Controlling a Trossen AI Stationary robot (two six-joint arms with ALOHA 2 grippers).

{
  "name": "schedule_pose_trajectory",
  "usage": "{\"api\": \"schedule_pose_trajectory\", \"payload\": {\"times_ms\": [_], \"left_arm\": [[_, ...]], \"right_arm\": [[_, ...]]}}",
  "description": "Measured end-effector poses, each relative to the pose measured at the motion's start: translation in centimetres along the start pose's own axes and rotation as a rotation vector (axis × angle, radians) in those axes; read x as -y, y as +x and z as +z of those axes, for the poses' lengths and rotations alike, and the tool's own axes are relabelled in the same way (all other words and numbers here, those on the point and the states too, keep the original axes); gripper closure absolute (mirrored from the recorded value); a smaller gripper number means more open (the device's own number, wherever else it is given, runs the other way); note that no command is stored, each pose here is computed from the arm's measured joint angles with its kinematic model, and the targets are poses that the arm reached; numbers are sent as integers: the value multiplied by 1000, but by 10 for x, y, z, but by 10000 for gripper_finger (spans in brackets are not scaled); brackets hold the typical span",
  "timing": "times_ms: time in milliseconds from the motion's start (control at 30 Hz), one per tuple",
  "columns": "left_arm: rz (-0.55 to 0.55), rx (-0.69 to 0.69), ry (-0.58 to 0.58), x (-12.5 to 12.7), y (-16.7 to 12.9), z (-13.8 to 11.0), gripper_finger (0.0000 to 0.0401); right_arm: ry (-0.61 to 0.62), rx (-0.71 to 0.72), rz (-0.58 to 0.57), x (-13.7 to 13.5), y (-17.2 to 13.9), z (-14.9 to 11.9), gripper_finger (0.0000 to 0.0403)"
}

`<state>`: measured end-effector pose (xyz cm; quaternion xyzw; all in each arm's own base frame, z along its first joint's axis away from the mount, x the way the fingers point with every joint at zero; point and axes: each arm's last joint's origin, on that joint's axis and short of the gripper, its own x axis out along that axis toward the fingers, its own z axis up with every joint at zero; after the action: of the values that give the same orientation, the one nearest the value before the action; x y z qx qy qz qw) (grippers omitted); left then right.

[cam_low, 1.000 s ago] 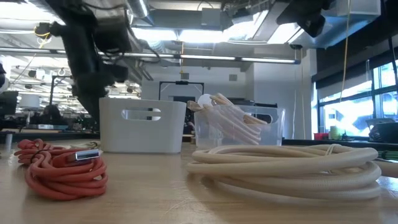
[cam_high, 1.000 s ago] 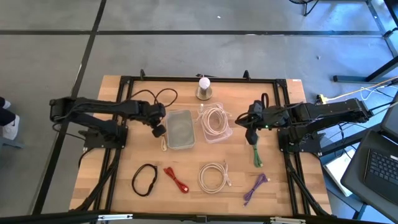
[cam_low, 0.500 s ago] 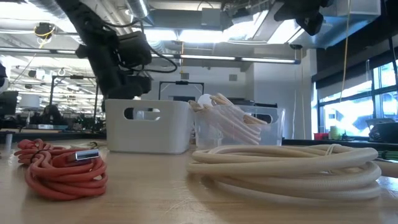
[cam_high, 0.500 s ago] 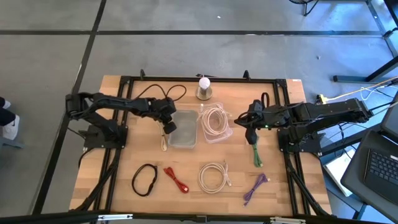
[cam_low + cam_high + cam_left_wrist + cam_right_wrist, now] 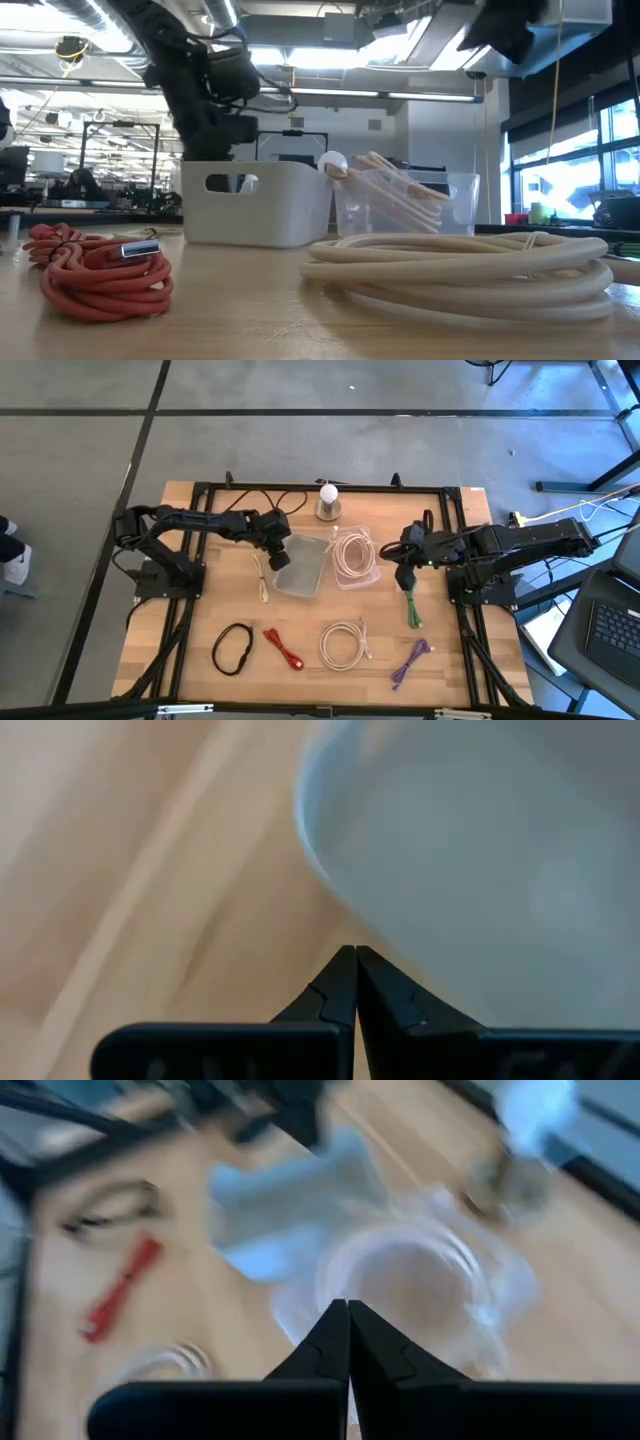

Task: Pick and place USB-C Cables
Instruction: Adjust the bins

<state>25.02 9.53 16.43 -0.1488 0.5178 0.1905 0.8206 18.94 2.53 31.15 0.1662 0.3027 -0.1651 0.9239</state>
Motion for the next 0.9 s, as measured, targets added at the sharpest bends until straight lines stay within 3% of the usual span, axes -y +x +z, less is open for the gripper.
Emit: {"api": "schedule_pose_trajectory", "payload": {"times_ms": [200,400,667,900], "left_arm": [[20,-172,18,-1,-5,-14,400],[-21,-227,34,12,-7,-21,400],[-43,-283,52,24,-9,-29,400],[-69,-278,43,26,-9,-28,400]], "right_arm": [[99,-225,-137,17,-9,-23,403],[131,-351,-120,21,2,-43,403],[203,-357,-20,28,45,-89,403],[223,-299,-8,37,60,-99,403]]}}
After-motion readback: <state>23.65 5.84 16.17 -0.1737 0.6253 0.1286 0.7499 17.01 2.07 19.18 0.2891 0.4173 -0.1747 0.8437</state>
